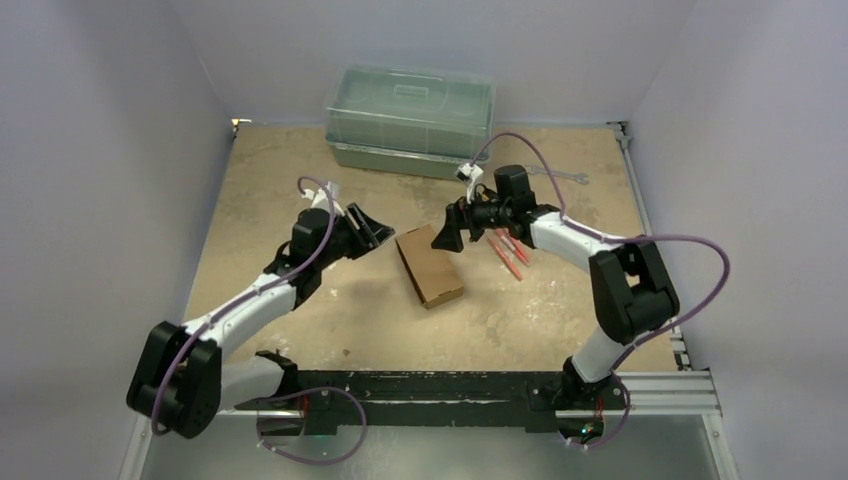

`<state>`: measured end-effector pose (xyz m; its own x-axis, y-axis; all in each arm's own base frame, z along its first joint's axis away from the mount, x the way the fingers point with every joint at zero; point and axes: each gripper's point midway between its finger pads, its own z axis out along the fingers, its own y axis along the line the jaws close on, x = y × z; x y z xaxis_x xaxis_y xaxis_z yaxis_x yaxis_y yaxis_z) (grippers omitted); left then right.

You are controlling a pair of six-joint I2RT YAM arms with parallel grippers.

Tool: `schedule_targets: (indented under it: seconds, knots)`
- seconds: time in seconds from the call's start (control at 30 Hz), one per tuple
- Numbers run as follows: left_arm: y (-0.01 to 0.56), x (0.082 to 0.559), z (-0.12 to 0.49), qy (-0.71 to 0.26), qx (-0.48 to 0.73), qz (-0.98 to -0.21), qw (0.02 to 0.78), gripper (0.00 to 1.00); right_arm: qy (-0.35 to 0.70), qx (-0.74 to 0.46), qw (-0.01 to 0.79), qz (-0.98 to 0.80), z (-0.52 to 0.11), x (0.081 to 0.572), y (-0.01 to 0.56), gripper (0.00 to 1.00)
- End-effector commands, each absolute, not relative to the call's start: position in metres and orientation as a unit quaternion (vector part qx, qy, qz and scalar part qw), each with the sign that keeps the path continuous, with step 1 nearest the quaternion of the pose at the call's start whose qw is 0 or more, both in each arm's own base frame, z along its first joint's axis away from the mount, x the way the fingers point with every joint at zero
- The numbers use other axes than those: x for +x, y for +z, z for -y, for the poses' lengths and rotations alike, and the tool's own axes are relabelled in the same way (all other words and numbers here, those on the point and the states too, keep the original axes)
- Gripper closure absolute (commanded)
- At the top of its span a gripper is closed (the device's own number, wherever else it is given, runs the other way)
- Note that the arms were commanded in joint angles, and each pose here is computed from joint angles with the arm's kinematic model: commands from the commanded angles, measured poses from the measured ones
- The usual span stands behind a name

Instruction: Fold the paper box

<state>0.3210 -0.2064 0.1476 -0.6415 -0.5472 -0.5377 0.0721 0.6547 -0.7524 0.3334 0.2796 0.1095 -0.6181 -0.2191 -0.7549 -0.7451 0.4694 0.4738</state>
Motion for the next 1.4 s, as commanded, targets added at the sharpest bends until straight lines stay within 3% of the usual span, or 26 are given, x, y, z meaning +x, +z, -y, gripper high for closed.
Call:
schedule_targets:
  seconds: [0.0,0.17,0.3,0.57,0.97,1.17,1.3,1.37]
  knots:
    - [0.134,0.282,0.202,-0.401,-0.129,-0.829,0.368,0.5,0.403,-0.348,0.343,-0.774,-0.26,0.316,0.124,0.01]
    - [0.129,0.226,0.23,-0.452,-0.119,-0.82,0.331,0.5,0.426,-0.354,0.324,-0.767,-0.247,0.28,0.112,0.01]
    - [0.126,0.196,0.252,-0.493,-0.122,-0.798,0.324,0.45,0.434,-0.34,0.323,-0.769,-0.249,0.28,0.112,0.03]
    - [0.11,0.205,0.282,-0.476,-0.135,-0.813,0.307,0.4,0.44,-0.289,0.295,-0.797,-0.245,0.284,0.101,0.11]
    - [0.091,0.216,0.301,-0.46,-0.157,-0.823,0.296,0.41,0.469,-0.27,0.224,-0.81,-0.25,0.275,0.074,0.34]
    - [0.088,0.222,0.309,-0.454,-0.153,-0.827,0.293,0.45,0.473,-0.27,0.216,-0.811,-0.251,0.273,0.07,0.48]
    - [0.086,0.223,0.313,-0.452,-0.154,-0.83,0.288,0.52,0.474,-0.275,0.216,-0.808,-0.254,0.272,0.071,0.59]
    - [0.086,0.224,0.316,-0.455,-0.154,-0.829,0.286,0.61,0.474,-0.272,0.203,-0.812,-0.254,0.266,0.068,0.65]
